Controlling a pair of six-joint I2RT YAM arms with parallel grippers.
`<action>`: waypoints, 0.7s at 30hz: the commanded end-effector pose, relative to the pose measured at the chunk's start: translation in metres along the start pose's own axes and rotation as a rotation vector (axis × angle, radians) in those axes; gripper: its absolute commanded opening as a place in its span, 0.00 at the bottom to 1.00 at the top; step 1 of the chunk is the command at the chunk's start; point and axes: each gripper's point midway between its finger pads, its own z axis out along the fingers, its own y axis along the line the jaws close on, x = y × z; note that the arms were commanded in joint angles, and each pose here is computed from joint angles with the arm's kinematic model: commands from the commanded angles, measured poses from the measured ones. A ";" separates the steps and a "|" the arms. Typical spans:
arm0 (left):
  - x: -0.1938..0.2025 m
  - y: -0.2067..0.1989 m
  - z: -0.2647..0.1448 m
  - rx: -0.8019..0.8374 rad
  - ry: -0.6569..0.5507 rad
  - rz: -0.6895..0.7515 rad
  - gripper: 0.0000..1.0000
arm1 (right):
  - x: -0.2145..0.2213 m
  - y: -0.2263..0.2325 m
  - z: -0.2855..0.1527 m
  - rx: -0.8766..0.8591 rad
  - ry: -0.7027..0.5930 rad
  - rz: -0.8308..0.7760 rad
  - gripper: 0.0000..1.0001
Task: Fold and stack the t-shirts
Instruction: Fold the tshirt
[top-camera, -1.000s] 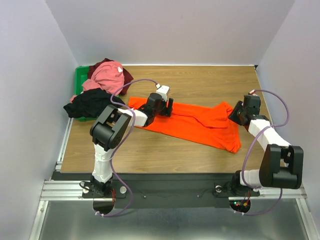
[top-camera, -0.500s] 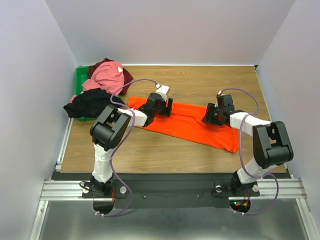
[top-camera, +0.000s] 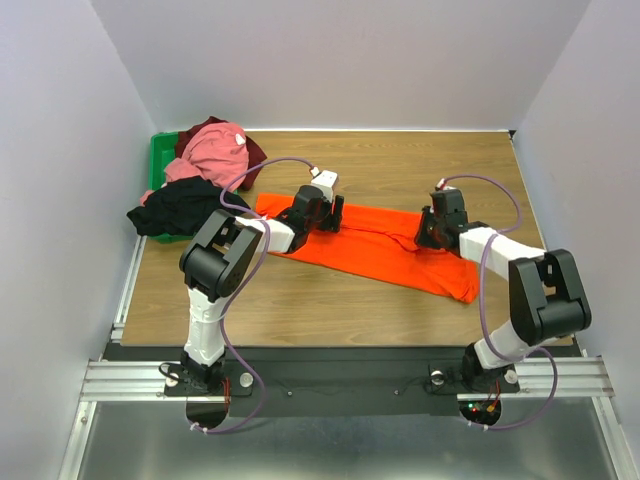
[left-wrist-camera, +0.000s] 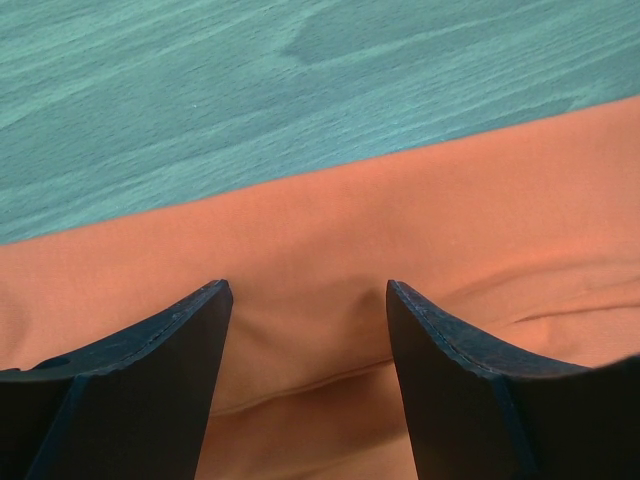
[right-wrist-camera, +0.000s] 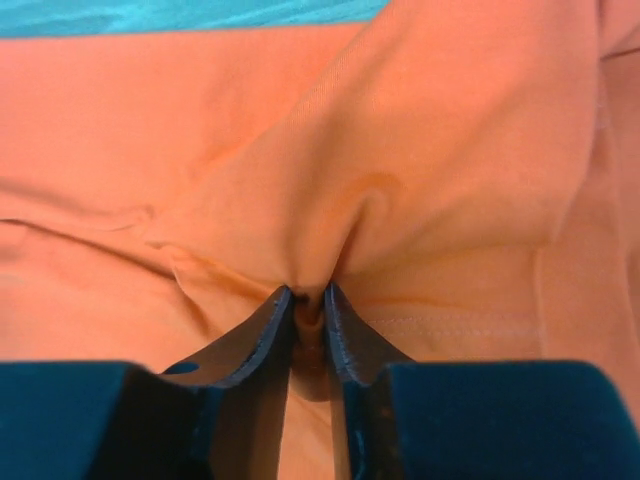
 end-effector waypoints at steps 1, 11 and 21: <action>0.003 0.006 0.002 -0.018 0.026 0.003 0.74 | -0.022 0.003 -0.021 0.002 -0.098 0.009 0.29; 0.004 0.007 0.002 -0.021 0.032 0.004 0.73 | -0.018 0.007 -0.033 -0.025 -0.093 -0.008 0.00; 0.004 0.006 0.002 -0.019 0.030 0.004 0.73 | 0.000 0.019 -0.022 -0.054 -0.023 -0.052 0.43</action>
